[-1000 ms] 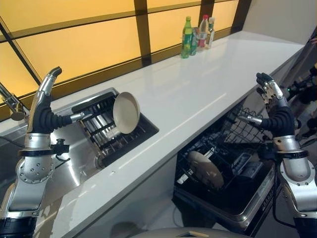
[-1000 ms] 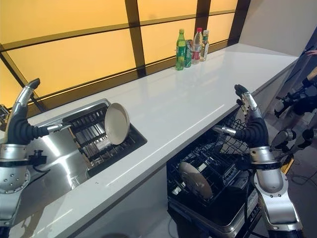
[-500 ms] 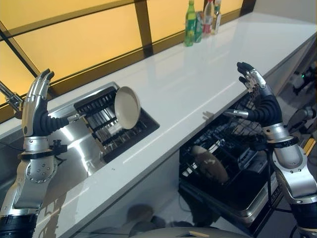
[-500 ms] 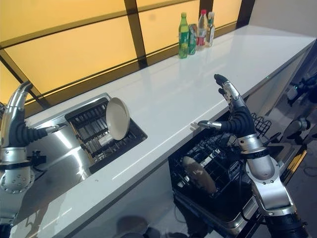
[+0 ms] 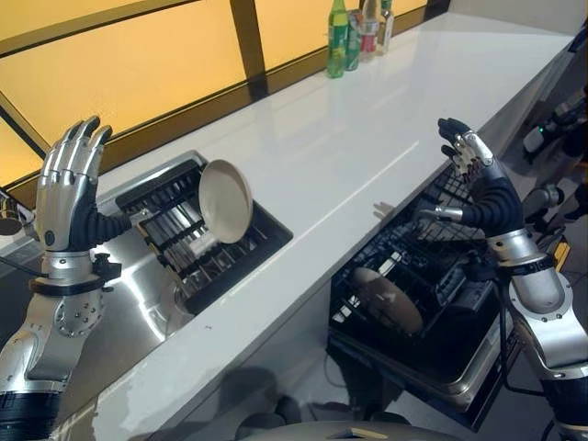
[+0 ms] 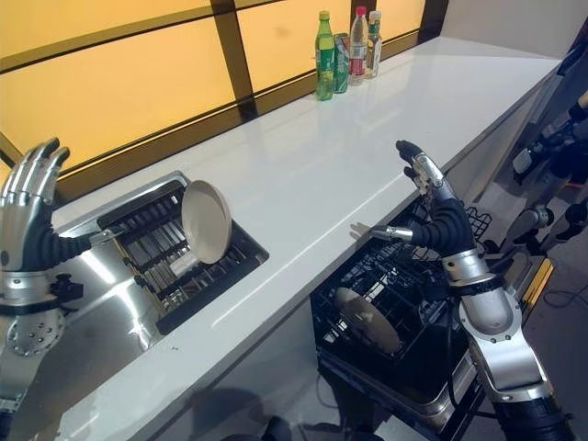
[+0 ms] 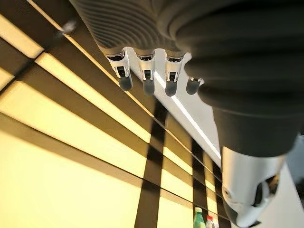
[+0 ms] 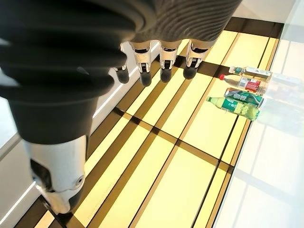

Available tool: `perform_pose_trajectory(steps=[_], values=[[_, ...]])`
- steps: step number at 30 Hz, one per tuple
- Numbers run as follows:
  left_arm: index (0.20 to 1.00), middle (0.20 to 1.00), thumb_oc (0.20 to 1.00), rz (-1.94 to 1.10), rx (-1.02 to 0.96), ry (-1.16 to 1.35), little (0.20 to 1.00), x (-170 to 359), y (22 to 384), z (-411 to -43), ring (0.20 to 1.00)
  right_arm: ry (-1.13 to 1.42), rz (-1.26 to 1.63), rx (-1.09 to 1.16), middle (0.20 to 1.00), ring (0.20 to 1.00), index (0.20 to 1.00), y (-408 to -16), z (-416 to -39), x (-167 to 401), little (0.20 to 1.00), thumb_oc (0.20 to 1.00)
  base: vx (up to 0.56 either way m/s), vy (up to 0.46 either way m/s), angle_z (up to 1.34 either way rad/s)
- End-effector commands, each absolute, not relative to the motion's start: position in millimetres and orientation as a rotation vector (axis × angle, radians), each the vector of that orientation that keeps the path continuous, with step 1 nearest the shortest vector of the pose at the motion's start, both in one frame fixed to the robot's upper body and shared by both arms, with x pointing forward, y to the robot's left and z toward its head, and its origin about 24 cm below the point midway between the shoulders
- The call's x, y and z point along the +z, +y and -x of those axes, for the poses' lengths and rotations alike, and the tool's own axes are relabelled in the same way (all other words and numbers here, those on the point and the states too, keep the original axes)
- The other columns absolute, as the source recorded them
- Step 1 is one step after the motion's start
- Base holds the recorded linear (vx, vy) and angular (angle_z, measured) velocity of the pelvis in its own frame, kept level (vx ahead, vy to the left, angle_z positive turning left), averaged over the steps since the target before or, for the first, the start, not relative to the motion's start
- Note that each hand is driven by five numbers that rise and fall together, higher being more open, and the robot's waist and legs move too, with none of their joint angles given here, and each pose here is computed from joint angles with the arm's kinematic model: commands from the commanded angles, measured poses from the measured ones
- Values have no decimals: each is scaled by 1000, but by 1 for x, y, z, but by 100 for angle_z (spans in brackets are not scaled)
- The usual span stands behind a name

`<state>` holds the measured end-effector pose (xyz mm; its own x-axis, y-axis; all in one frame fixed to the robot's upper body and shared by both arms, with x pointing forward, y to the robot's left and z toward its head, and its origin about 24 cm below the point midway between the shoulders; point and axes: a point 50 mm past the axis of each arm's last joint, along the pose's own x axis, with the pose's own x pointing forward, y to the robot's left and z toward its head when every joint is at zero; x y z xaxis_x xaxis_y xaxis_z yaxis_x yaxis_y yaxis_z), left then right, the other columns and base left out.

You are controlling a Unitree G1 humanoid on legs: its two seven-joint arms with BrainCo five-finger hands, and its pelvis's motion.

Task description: Pick up plates and place into dishwasher.

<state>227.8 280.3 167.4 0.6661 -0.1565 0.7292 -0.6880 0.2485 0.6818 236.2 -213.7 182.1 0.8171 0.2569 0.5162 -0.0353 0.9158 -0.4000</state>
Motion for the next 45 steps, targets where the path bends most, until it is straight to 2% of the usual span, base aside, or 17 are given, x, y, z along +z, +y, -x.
perform_pose_trajectory(steps=[1,14,29,36,45], values=[[1000,1000,1000,-1373,464,-977,1000,192,277,-239,1000,-743,358,162,1000,1000,1000,-207,-232,205,1000,1000,-70,64,1],[1000,1000,1000,-1497,367,-1145,1000,212,253,-262,1000,-766,377,120,1000,1000,1000,-213,-234,212,1000,1000,7,29,-8],[1000,1000,1000,-1807,513,-1250,1000,254,251,-302,1000,-850,419,124,1000,1000,1000,-206,-253,242,1000,1000,-49,47,-5],[1000,1000,1000,-1981,466,-1138,1000,265,244,-321,1000,-901,466,157,1000,1000,1000,-196,-262,262,1000,1000,-58,104,-3],[1000,1000,1000,-2000,471,-973,1000,256,268,-324,1000,-900,499,182,1000,1000,1000,-194,-266,267,1000,1000,4,78,-7]])
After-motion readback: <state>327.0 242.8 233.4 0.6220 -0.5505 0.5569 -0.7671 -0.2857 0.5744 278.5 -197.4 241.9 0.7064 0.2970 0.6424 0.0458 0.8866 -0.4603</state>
